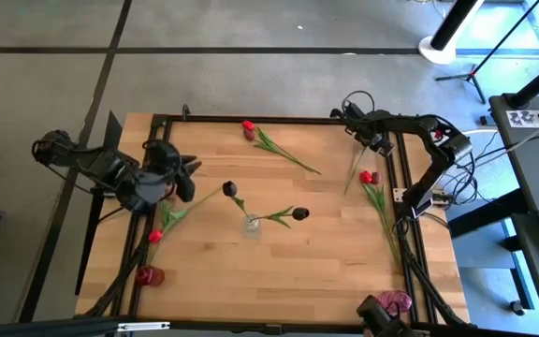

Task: Sort flowers into vase by color
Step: Put the black flower into the transparent vase

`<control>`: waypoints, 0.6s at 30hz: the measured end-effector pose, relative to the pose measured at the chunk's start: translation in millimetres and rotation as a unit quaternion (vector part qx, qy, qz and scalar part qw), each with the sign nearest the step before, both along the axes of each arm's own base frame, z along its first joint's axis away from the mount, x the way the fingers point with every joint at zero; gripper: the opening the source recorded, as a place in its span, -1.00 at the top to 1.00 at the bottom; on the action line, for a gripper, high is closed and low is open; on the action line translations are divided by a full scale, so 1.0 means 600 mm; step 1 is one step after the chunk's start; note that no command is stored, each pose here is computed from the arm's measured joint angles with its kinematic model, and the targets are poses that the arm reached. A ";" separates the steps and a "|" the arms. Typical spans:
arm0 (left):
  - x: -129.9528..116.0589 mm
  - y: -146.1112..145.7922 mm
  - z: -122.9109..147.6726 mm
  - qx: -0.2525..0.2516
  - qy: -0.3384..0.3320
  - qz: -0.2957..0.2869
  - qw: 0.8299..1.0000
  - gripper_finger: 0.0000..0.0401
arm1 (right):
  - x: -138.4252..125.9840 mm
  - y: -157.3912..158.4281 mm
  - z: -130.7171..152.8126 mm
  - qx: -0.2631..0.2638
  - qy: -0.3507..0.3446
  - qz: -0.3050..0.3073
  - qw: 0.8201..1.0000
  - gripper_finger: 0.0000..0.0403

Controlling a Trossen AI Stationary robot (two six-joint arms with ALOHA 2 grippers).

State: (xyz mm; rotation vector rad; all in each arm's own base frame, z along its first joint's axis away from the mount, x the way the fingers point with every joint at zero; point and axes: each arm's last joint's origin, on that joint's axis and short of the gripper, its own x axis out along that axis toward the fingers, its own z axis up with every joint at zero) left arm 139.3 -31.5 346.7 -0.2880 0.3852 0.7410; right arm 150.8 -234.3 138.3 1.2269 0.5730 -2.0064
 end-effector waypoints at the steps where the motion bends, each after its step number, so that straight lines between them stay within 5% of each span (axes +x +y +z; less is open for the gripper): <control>1: 0.001 0.005 0.000 0.004 0.005 0.006 1.000 0.48 | 0.001 -0.001 -0.001 0.002 0.003 0.000 1.000 0.36; 13: -0.006 0.030 0.010 0.027 0.010 0.026 0.999 0.49 | 0.044 0.023 -0.017 0.011 -0.005 0.046 0.999 0.92; 18: -0.052 0.029 0.031 -0.009 -0.052 -0.026 0.998 0.52 | 0.089 0.050 0.026 -0.075 -0.046 0.103 0.991 0.93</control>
